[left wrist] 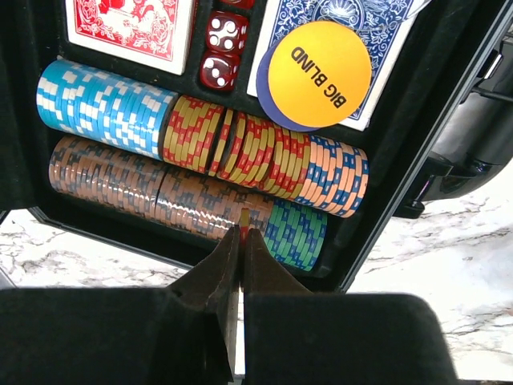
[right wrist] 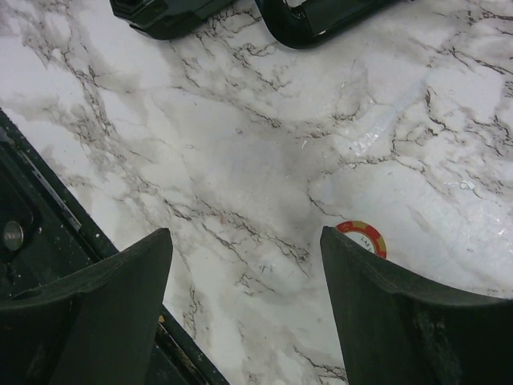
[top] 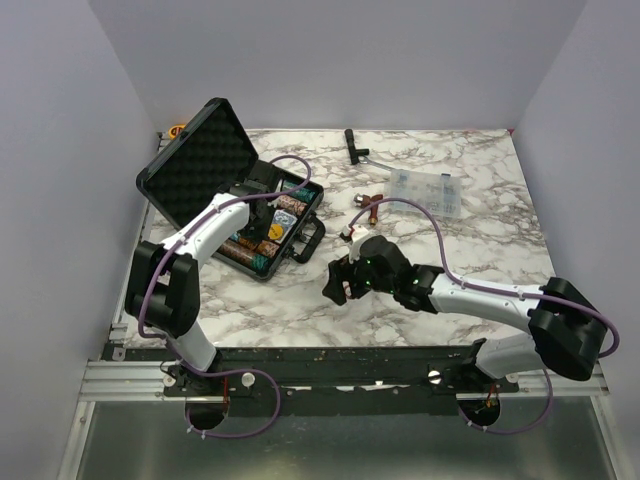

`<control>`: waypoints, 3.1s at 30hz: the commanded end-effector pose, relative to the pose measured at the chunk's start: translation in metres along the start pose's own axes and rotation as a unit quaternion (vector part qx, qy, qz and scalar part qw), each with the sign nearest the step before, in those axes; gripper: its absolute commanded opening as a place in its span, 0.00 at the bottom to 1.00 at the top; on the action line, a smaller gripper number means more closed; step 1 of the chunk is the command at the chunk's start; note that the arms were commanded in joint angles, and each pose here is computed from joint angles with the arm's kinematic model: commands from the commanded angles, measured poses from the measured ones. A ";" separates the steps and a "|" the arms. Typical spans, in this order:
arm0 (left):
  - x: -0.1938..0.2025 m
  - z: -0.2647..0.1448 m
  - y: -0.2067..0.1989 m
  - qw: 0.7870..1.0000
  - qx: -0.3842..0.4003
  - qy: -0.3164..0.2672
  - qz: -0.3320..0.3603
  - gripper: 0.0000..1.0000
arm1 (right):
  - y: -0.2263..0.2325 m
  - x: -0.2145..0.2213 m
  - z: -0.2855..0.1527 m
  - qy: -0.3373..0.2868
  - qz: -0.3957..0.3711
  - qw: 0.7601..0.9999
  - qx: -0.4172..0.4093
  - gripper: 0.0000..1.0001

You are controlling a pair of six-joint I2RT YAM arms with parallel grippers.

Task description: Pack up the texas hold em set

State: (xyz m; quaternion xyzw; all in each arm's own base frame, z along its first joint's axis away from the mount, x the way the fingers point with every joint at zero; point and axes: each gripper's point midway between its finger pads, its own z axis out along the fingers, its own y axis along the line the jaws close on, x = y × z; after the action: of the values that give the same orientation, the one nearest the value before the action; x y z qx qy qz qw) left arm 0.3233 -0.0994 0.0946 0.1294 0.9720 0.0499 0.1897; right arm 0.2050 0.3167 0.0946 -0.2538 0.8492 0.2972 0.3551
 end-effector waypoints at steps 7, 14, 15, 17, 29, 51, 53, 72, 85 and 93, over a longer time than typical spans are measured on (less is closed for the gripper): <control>-0.007 0.011 0.006 1.000 -0.009 0.004 0.005 0.00 | 0.002 -0.002 0.002 -0.009 0.014 1.000 -0.004 0.76; -0.008 0.021 0.003 1.000 -0.004 0.010 0.003 0.00 | 0.002 -0.001 0.000 -0.012 0.022 1.000 -0.005 0.76; -0.008 0.023 0.000 1.000 0.003 0.008 0.003 0.00 | 0.002 0.000 0.000 -0.012 0.022 1.000 -0.005 0.76; -0.009 0.024 -0.006 1.000 0.019 0.006 0.001 0.00 | 0.001 0.002 -0.001 -0.011 0.024 1.000 -0.003 0.76; -0.008 0.027 -0.002 1.000 0.007 0.013 0.002 0.00 | 0.002 0.007 0.002 -0.004 0.029 1.000 -0.009 0.75; -0.017 0.042 0.019 0.999 -0.046 0.011 -0.004 0.00 | 0.004 0.022 0.005 0.003 0.053 0.998 -0.024 0.74; -0.017 0.044 0.018 0.999 -0.044 0.013 -0.006 0.00 | 0.005 0.023 0.005 0.003 0.055 0.998 -0.028 0.74; -0.021 0.030 0.022 0.998 -0.054 0.000 -0.028 0.26 | 0.003 0.029 0.009 0.017 0.070 0.997 -0.019 0.73; -0.045 -0.044 0.009 0.987 0.023 -0.134 -0.084 0.72 | -0.054 0.048 -0.018 0.143 0.125 0.955 0.226 0.85; -0.048 -0.078 -0.011 0.975 0.100 -0.182 -0.078 0.80 | -0.053 0.053 -0.011 0.200 0.152 0.931 0.266 0.85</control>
State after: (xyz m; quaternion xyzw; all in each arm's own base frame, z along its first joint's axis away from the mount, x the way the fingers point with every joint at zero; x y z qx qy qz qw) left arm 0.3435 -0.1077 0.1740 0.0629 0.9359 -0.0251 0.3456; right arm 0.2080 0.2750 0.0540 -0.0958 0.9644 0.1100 0.2206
